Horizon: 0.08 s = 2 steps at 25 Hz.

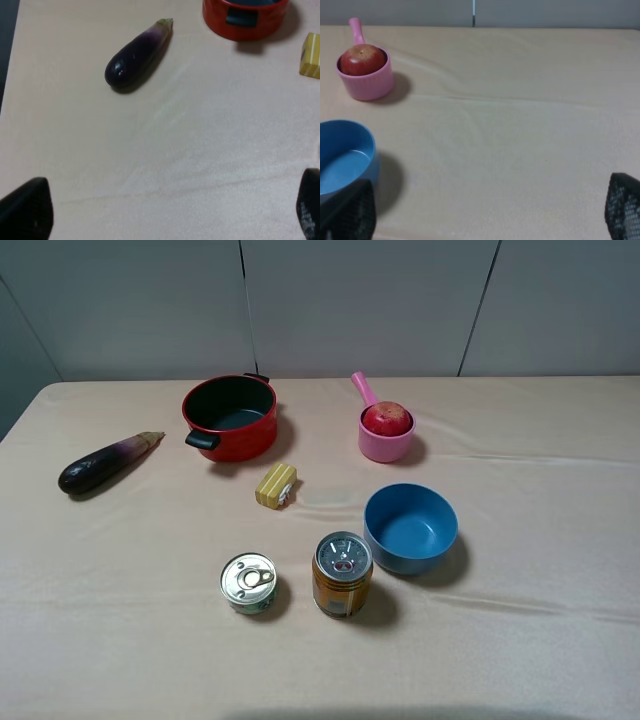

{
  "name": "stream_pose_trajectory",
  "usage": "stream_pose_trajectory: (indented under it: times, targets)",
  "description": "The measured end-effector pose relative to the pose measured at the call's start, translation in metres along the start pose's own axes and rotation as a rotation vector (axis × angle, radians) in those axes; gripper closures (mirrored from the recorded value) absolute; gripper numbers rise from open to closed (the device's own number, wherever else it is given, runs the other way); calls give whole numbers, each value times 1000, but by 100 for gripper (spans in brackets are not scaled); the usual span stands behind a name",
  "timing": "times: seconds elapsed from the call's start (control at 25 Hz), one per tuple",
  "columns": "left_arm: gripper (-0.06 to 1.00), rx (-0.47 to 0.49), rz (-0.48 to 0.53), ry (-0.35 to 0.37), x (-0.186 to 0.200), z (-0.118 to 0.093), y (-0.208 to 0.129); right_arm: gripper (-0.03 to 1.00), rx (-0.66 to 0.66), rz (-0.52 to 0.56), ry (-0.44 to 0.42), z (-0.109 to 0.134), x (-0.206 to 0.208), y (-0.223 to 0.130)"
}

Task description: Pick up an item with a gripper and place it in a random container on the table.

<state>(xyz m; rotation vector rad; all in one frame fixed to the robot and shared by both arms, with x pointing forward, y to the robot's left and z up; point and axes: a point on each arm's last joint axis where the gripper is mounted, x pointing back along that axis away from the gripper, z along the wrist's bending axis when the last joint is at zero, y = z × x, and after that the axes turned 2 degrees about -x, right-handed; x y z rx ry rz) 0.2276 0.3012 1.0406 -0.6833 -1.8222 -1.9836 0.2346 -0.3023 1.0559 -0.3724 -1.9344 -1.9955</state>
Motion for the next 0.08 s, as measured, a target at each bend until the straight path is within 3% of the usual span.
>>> stream_pose_trajectory:
  times: [0.08]
  targets:
    - [-4,0,0,0,0,0,0,27,0,0,0,0,0,0]
